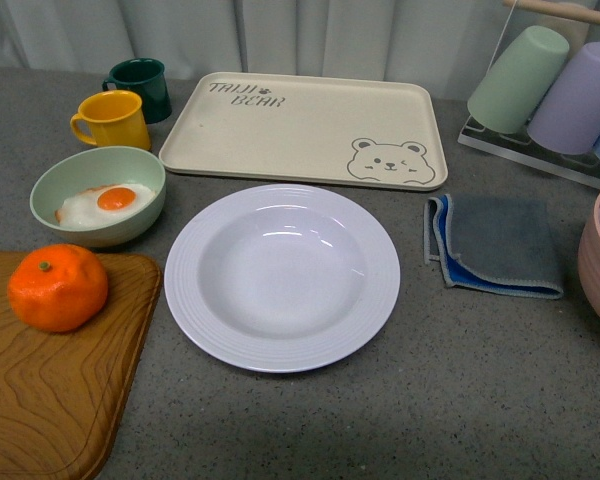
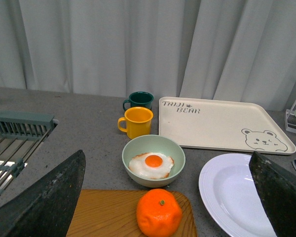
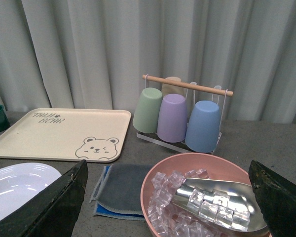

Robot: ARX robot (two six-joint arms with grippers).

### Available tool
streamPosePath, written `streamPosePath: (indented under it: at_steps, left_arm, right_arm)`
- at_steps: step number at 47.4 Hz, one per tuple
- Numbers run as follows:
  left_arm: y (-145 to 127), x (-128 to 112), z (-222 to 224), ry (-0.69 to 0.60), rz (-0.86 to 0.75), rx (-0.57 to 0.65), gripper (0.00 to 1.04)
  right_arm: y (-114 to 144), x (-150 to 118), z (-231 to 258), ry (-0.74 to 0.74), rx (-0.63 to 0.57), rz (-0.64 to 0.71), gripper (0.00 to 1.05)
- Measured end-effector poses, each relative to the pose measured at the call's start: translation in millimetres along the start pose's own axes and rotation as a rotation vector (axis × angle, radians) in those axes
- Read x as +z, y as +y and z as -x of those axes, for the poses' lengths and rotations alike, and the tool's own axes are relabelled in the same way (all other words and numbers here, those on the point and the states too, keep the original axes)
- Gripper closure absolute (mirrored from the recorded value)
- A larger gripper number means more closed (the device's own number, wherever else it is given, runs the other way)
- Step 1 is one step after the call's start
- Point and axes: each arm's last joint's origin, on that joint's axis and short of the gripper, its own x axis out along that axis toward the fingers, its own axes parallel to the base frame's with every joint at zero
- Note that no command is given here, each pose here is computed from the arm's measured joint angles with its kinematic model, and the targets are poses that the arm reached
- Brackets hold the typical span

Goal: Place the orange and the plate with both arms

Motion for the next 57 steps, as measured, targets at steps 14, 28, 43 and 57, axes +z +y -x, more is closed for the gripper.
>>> streamPosePath:
  at_steps: [14,28,43,57]
  left_arm:
    - [0.0,0.0,0.0,0.0,0.0,0.0,0.07]
    - [0.0,0.0,0.0,0.0,0.0,0.0,0.07]
    - [0.0,0.0,0.0,0.0,0.0,0.0,0.07]
    - [0.0,0.0,0.0,0.0,0.0,0.0,0.07]
  right_arm:
    - [0.0,0.1,0.0,0.0,0.0,0.0,0.09]
    - [0.0,0.1,0.0,0.0,0.0,0.0,0.09]
    - [0.0,0.1,0.0,0.0,0.0,0.0,0.09]
    - [0.0,0.1,0.0,0.0,0.0,0.0,0.09]
